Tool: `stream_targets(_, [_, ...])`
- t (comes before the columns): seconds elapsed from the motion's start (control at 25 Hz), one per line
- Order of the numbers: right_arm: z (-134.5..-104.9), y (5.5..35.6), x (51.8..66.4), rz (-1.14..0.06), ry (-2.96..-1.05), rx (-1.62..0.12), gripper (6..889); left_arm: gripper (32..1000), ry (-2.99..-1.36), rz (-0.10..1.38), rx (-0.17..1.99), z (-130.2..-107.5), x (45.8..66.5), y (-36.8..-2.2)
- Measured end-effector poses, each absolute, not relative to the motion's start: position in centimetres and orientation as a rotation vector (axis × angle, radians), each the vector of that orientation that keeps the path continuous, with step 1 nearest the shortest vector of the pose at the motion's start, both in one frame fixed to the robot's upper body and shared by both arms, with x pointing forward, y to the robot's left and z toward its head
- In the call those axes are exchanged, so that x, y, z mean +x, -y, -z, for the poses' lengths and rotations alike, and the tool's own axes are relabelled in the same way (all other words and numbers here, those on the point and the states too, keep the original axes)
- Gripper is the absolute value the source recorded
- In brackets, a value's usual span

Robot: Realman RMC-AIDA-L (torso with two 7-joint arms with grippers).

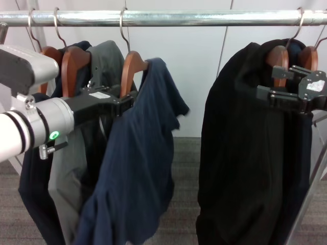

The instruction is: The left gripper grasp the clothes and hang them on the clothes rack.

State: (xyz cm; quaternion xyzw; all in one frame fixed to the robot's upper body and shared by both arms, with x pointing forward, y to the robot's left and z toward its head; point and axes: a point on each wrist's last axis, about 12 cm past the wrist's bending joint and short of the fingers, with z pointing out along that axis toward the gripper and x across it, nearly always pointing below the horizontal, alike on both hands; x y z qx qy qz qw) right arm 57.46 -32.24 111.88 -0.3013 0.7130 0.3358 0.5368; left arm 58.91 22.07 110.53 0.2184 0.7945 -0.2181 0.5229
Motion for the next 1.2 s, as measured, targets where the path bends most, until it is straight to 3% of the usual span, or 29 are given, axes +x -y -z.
stream_targets(0.16, [-111.9, 32.3, 57.4, -0.803, -1.696, -0.718, 849, 480, -1.846, 0.593, 0.525, -111.9, 58.0, -23.4])
stream_targets(0.4, [-111.7, 32.4, 57.2, -0.804, -1.701, -0.714, 848, 582, -1.596, 0.758, 0.607, -114.7, 54.3, -26.4])
stream_targets(0.56, [-111.6, 32.5, 57.0, -0.807, -1.702, -0.712, 849, 650, -1.531, 0.828, 0.664, -115.1, 52.5, -27.6])
stream_targets(1.2, [-111.6, 32.5, 56.9, -0.809, -1.703, -0.712, 848, 644, -1.572, 0.857, 0.695, -113.2, 51.3, -28.2])
